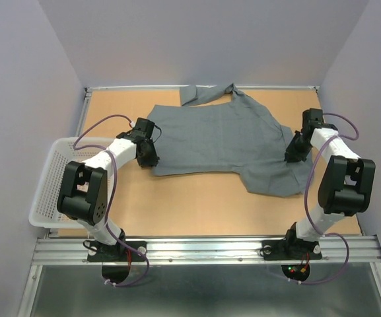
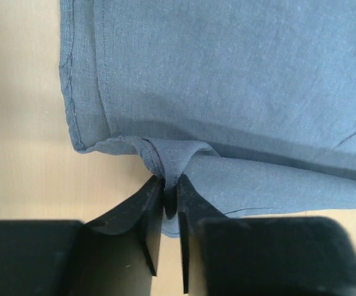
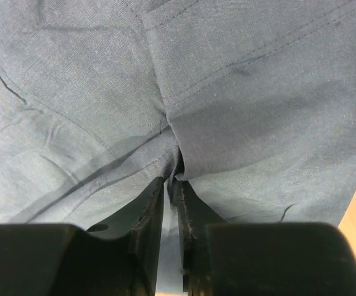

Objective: Fold and stack the long sleeve shirts
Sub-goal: Fold the shirt

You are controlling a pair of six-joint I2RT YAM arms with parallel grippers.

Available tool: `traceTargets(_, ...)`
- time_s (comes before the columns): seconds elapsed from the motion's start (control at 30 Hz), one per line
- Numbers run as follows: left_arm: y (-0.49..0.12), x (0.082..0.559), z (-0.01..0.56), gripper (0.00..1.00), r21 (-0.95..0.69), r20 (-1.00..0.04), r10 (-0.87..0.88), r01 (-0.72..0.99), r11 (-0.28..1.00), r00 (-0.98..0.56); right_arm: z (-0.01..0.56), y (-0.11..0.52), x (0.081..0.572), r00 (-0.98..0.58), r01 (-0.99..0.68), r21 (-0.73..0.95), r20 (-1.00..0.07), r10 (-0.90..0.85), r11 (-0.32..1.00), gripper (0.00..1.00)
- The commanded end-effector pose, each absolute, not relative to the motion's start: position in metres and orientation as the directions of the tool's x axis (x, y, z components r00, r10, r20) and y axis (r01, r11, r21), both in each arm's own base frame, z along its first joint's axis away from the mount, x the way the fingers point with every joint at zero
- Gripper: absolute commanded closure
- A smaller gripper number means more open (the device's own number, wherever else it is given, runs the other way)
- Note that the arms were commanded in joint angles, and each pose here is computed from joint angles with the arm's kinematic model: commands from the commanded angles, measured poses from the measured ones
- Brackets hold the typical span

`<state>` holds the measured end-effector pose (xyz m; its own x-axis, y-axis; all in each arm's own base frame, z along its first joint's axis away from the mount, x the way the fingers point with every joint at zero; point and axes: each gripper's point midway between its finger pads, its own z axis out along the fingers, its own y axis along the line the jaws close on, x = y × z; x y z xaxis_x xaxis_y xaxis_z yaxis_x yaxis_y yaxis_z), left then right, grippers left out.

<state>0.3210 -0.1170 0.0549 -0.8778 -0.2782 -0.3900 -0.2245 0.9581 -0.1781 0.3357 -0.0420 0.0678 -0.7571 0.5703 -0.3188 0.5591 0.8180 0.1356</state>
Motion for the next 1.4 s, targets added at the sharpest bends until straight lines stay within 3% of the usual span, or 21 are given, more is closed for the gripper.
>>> traceTargets(0.0,-0.119,0.334,0.059,0.67,-0.203,-0.409,-0.292,-0.226,0.953,-0.865,0.084,-0.045,0.361,-0.735,0.537,0.174,-0.385,0.559,0.825,0.77)
traceTargets(0.13,-0.123,0.336,0.058,0.58,-0.257,-0.391,-0.327,-0.24,0.936,-0.86,0.087,-0.046,0.365,-0.73,0.532,0.179,-0.397,0.556,0.827,0.72)
traceTargets(0.23,-0.128,0.342,0.063,0.54,-0.308,-0.385,-0.354,-0.243,0.92,-0.852,0.1,-0.044,0.374,-0.723,0.507,0.191,-0.437,0.536,0.84,0.64)
traceTargets(0.47,-0.13,0.368,0.081,0.38,-0.385,-0.411,-0.417,-0.26,0.885,-0.811,0.145,-0.035,0.391,-0.689,0.427,0.189,-0.565,0.454,0.884,0.29)
traceTargets(0.53,-0.129,0.373,0.081,0.31,-0.395,-0.408,-0.431,-0.27,0.878,-0.805,0.154,-0.03,0.391,-0.686,0.408,0.183,-0.586,0.432,0.894,0.23)
traceTargets(0.6,-0.128,0.379,0.082,0.3,-0.412,-0.403,-0.442,-0.272,0.87,-0.801,0.158,-0.033,0.384,-0.671,0.421,0.174,-0.6,0.435,0.89,0.17)
traceTargets(0.73,-0.128,0.381,0.083,0.3,-0.423,-0.4,-0.444,-0.268,0.866,-0.802,0.149,-0.053,0.354,-0.641,0.525,0.092,-0.611,0.464,0.846,0.14)
traceTargets(1.07,-0.128,0.374,0.074,0.29,-0.412,-0.401,-0.412,-0.24,0.879,-0.818,0.089,-0.071,0.264,-0.556,0.751,0.083,-0.454,0.696,0.655,0.11)
traceTargets(1.37,-0.129,0.374,0.066,0.29,-0.414,-0.393,-0.405,-0.234,0.879,-0.826,0.058,-0.077,0.241,-0.447,0.837,0.155,-0.36,0.819,0.525,0.23)
